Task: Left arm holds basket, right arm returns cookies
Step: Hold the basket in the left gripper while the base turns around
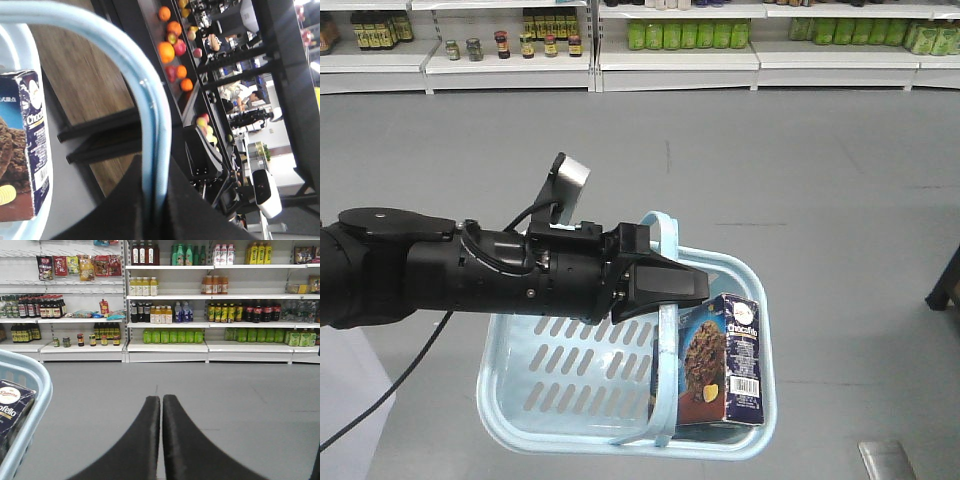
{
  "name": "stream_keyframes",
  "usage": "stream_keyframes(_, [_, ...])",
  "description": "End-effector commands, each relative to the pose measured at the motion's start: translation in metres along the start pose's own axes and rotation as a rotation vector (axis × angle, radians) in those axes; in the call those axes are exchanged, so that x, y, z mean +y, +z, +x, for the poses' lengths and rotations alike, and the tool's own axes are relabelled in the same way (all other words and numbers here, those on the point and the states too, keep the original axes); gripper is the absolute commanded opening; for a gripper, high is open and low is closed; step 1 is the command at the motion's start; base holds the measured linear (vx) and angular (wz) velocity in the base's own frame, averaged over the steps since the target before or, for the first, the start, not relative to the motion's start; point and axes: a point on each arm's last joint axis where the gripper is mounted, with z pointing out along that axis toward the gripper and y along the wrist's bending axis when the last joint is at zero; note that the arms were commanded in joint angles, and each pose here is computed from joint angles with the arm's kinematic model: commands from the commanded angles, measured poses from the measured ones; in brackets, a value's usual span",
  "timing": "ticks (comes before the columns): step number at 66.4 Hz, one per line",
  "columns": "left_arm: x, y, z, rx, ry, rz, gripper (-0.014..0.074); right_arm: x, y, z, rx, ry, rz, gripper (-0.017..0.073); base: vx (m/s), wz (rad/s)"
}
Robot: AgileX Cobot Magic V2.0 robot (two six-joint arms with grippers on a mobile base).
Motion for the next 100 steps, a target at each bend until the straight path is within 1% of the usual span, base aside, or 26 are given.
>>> stream_keyframes(1, [-0.0329,-0.0086,-0.0089,-0.059,0.006,0.142,-0.0006,0.0001,-0.001,-0.0061,-0.079,-0.015,0.001,-0.0004,0.65,0.06])
stream_keyframes(100, [-0.0329,-0.0085,-0.0089,-0.06,0.006,0.141,-0.0006,0.0001,-0.001,-0.0061,-0.079,-0.015,0.001,-0.0004,0.62,0.03])
